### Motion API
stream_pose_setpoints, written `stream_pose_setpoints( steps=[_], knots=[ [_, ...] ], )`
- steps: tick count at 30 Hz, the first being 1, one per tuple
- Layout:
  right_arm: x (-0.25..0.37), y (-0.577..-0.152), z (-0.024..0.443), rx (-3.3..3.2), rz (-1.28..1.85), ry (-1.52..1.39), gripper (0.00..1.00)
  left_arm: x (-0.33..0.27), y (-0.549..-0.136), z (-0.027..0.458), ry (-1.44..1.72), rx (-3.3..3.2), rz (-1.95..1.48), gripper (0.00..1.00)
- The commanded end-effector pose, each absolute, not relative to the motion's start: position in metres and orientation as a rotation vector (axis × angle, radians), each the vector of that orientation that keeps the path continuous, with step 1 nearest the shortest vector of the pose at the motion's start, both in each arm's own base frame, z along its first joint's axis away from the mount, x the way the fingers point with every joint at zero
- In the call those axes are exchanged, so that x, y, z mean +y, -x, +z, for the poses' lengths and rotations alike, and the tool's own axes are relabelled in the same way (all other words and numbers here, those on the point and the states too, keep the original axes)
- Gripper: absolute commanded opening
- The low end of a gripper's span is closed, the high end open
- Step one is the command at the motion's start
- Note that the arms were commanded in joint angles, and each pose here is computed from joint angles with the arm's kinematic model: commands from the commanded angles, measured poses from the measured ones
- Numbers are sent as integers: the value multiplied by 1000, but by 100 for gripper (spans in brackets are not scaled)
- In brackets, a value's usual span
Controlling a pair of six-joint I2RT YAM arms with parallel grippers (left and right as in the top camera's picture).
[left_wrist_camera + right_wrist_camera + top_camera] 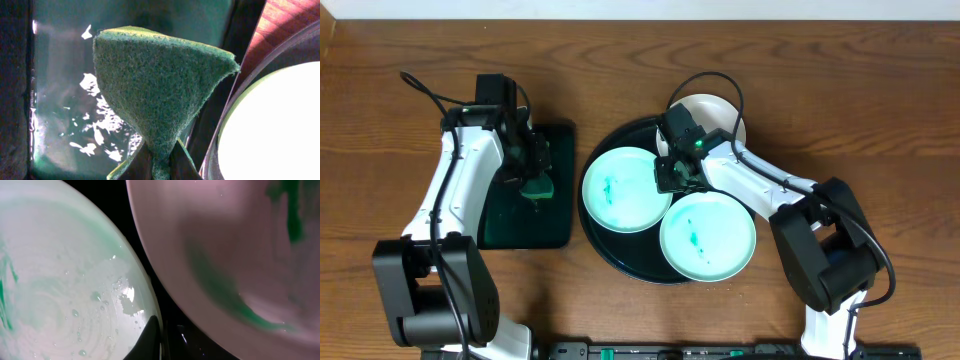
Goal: Clean dirty plates on tray and stack at the side
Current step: 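Grasp the green sponge with the left gripper and lift it, then scrub the left plate with the sponge while right gripper holds it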
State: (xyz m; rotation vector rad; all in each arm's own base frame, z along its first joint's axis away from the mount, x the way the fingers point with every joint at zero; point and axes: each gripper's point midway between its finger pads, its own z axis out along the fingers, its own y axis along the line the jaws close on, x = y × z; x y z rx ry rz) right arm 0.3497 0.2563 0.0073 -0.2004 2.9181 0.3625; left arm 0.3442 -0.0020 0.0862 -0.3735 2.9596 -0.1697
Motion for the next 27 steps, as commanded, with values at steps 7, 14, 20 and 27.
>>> stream_pose_setpoints(
  steps=[7,14,20,27],
  knots=[
    [267,-345,0,2928,373,240,1,-45,-347,88,252,2962,-212,7],
    [267,-345,0,2928,373,238,1,-99,-345,87,312,2950,-267,7],
    [266,-344,0,2935,376,233,1,-115,-341,62,331,2981,-116,7],
    [266,-344,0,2938,374,233,1,-127,-322,6,389,3109,53,7]
  ],
)
